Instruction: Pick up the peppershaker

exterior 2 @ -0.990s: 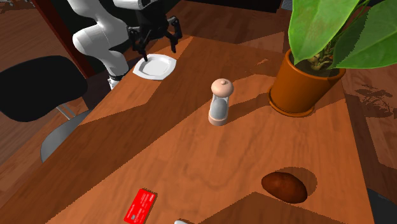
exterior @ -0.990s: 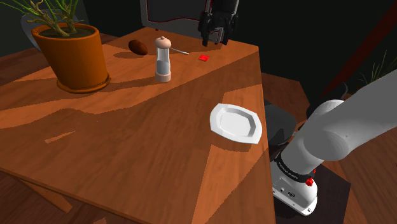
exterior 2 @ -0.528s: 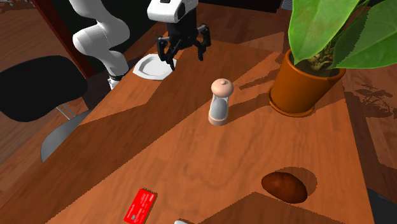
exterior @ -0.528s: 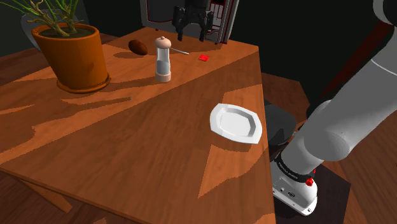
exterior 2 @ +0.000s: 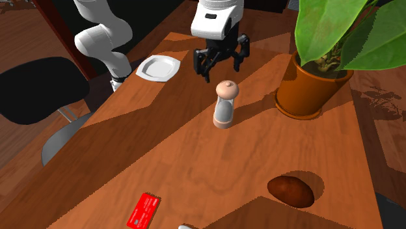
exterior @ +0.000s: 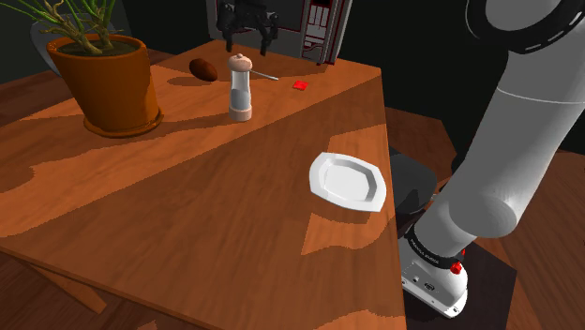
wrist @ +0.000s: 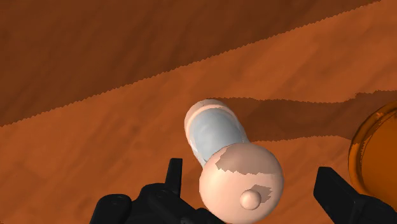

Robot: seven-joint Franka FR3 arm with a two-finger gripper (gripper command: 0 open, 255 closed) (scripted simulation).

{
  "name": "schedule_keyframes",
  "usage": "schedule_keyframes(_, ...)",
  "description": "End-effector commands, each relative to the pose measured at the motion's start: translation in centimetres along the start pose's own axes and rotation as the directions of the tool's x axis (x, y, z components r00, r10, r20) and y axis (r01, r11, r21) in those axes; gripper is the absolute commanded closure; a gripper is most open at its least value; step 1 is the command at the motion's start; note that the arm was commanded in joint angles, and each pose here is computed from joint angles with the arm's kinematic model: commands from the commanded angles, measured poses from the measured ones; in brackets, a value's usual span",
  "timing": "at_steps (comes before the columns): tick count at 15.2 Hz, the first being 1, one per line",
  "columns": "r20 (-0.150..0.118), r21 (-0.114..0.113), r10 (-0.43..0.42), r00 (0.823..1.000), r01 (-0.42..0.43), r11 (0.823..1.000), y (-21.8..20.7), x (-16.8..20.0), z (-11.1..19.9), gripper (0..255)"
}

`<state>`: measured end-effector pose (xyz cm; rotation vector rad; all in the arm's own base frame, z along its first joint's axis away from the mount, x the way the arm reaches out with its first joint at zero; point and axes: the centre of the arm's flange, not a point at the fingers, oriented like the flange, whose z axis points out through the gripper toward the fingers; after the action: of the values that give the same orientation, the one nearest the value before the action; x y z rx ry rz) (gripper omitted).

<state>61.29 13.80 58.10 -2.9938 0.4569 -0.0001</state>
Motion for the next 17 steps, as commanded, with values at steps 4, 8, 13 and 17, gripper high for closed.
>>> schedule_keyframes(4, 0.0, 0.006, 0.005, 1.0, -0.005, 1.0, -0.6, 1.0, 2.2, 0)
schedule_keyframes(8, 0.0, 0.006, 0.005, 1.0, -0.005, 1.0, -0.4, 1.0, 4.1, 0)
schedule_keyframes(13, 0.0, 0.006, 0.005, 1.0, -0.005, 1.0, -0.4, 1.0, 4.1, 255)
schedule_keyframes(17, 0.0, 0.006, 0.005, 1.0, -0.005, 1.0, -0.4, 1.0, 4.1, 255)
